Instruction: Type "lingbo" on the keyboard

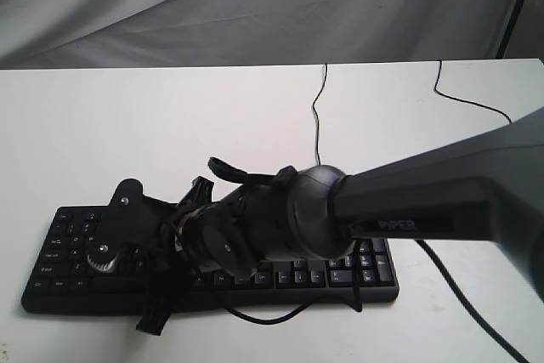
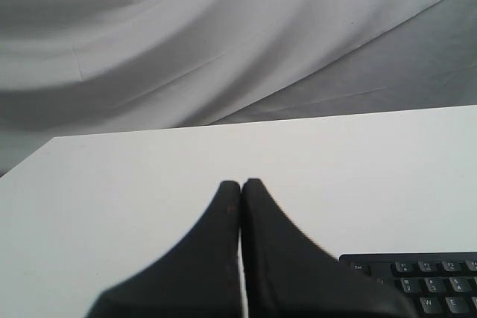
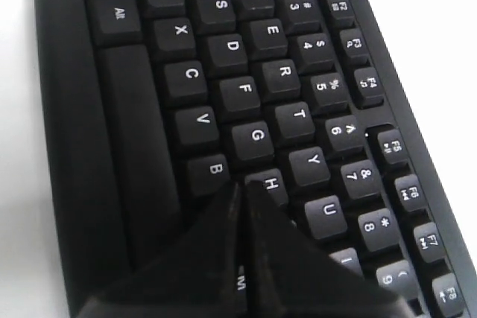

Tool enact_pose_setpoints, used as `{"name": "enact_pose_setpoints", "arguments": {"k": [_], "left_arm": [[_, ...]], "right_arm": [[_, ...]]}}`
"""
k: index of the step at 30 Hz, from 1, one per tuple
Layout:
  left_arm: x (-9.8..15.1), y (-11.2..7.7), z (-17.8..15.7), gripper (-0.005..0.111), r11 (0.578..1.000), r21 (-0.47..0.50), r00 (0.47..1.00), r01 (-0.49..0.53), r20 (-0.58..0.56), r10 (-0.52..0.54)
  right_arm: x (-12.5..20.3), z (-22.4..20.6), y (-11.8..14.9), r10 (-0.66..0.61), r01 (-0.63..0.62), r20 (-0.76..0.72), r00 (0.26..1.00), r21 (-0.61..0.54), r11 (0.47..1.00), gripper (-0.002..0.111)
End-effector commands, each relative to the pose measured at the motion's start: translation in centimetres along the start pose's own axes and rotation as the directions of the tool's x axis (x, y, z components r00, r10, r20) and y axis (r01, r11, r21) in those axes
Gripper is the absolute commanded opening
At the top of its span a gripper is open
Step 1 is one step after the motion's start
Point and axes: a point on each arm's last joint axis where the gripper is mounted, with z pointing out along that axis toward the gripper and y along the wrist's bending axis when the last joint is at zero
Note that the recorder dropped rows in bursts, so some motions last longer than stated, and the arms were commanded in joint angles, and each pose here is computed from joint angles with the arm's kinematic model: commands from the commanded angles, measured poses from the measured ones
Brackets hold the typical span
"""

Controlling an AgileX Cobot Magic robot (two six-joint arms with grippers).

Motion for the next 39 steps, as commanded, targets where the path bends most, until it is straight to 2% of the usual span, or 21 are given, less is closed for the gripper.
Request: {"name": "enact_pose_setpoints", "arguments": {"k": [1, 10, 19, 26, 39], "left_arm": [[0.1, 0.0, 0.1, 0.001, 1.000, 0.004, 1.000, 0.003, -0.003, -0.003], [0.1, 0.0, 0.1, 0.001, 1.000, 0.004, 1.000, 0.003, -0.003, -0.003], [0.1, 0.0, 0.1, 0.001, 1.000, 0.004, 1.000, 0.003, -0.003, -0.003], [0.1, 0.0, 0.1, 0.001, 1.000, 0.004, 1.000, 0.003, -0.003, -0.003], [0.1, 0.0, 0.1, 0.001, 1.000, 0.004, 1.000, 0.003, -0.003, -0.003]], "right_arm": [[0.1, 0.3, 0.1, 0.009, -0.009, 0.001, 1.000, 0.000, 1.000, 0.000], [0.1, 0.3, 0.1, 0.009, -0.009, -0.005, 1.000, -0.003, 1.000, 0.000], [-2.0, -1.3, -0.8, 0.005, -0.005, 0.033, 0.999, 0.003, 1.000, 0.000], [-3.4, -0.8, -1.4, -0.008, 0.007, 0.053, 0.999, 0.010, 1.000, 0.000], [-2.7, 0.8, -1.1, -0.009, 0.008, 0.043, 0.999, 0.012, 1.000, 0.000]]}}
